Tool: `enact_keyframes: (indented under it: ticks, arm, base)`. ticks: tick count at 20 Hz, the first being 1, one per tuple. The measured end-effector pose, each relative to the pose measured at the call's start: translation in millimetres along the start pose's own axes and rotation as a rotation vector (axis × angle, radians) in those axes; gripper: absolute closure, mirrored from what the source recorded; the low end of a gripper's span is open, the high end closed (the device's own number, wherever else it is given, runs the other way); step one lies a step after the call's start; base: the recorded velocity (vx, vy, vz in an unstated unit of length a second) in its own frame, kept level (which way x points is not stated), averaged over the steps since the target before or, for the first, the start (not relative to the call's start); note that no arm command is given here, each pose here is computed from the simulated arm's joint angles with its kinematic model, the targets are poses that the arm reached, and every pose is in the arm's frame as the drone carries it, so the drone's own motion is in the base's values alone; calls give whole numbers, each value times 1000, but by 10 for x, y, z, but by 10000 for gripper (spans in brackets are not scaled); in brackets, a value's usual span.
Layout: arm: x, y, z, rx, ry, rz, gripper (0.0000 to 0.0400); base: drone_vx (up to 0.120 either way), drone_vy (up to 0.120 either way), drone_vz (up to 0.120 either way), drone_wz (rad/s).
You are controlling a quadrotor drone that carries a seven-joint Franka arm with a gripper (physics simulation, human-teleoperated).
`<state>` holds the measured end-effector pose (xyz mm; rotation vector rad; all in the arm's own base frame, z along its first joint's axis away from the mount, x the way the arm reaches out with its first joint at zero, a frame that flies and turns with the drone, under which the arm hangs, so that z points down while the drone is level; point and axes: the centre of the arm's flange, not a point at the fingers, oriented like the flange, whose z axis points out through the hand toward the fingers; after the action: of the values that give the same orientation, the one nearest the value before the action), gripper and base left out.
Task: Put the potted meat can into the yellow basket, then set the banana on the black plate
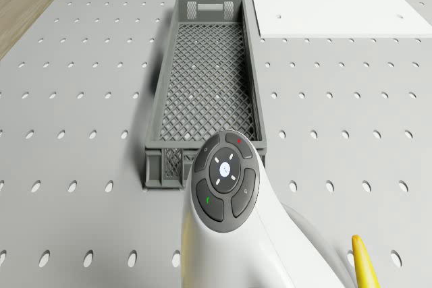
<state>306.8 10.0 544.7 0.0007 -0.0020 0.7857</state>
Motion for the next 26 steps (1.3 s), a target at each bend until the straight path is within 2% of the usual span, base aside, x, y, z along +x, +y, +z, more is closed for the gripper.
enact_keyframes:
  ticks: [10,14,17,24,26]
  arm:
    - [0,0,0,0,0,0,0]
    - [0,0,0,0,0,0,0]
    - [0,0,0,0,0,0,0]
    - [0,0,0,0,0,0,0]
    - [0,0,0,0,0,0,0]
  base:
    - [20,-120,0,0]
    - [0,-120,-120,0]
    - [0,-120,-13,0]
    - [114,-120,0,0]
    - [0,-120,0,0]
